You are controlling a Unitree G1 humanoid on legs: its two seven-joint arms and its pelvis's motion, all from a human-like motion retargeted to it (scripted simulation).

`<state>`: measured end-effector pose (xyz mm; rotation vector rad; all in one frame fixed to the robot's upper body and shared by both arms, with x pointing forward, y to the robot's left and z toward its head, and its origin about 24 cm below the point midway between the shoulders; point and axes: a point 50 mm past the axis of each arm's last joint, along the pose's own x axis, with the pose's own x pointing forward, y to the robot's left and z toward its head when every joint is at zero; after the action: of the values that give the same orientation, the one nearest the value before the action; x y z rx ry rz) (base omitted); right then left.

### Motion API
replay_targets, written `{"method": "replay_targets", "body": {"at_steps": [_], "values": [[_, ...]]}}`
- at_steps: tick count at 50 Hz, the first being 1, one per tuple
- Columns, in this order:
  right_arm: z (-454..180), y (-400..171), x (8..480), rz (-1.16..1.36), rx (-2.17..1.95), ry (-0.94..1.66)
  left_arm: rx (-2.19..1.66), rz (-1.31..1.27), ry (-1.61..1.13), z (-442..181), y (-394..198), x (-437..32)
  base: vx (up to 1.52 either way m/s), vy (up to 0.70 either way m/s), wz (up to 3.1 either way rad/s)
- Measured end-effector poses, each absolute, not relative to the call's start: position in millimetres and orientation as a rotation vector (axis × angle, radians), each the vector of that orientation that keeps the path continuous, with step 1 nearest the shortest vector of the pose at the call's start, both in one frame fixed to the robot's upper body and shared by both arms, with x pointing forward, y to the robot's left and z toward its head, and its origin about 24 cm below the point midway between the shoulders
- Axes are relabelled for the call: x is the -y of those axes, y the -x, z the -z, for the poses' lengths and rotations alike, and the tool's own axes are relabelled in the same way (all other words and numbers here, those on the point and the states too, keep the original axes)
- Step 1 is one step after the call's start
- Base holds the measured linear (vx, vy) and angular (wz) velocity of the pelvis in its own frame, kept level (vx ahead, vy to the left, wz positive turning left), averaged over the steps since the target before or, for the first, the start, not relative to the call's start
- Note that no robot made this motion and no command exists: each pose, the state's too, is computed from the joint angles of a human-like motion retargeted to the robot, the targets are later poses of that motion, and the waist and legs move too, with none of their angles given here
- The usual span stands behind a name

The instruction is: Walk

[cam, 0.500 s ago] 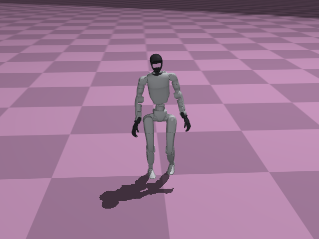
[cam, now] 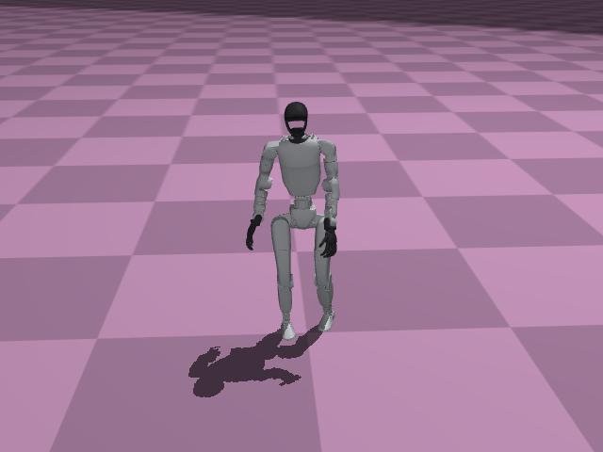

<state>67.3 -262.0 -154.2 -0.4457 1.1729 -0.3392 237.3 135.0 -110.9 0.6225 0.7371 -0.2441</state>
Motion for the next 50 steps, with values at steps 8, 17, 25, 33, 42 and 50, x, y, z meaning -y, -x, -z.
{"method": "replay_targets", "body": {"at_steps": [8, 17, 25, 33, 42, 50], "values": [[159, -48, 260, 0.337, -1.243, 0.391, -0.875, 0.21, -0.556, 128, -212, -146, -0.03, 0.0, -0.02], [164, -30, 253, 0.263, -1.322, 0.36, -1.022, 0.2, -0.477, 145, -180, -153, 0.0, 0.0, 0.0], [163, -27, 259, 0.212, -1.337, 0.393, -1.049, 0.19, -0.46, 147, -176, -157, 0.0, 0.0, 0.0], [155, -49, 273, 0.227, -1.268, 0.433, -1.006, 0.19, -0.499, 141, -189, -160, 0.02, 0.04, 0.02], [151, -69, 274, 0.242, -1.209, 0.452, -0.965, 0.214, -0.529, 136, -198, -154, 0.04, 0.07, 0.07], [153, -81, 262, 0.191, -1.175, 0.455, -1.014, 0.233, -0.521, 144, -182, -152, 0.03, 0.07, 0.09]]}}
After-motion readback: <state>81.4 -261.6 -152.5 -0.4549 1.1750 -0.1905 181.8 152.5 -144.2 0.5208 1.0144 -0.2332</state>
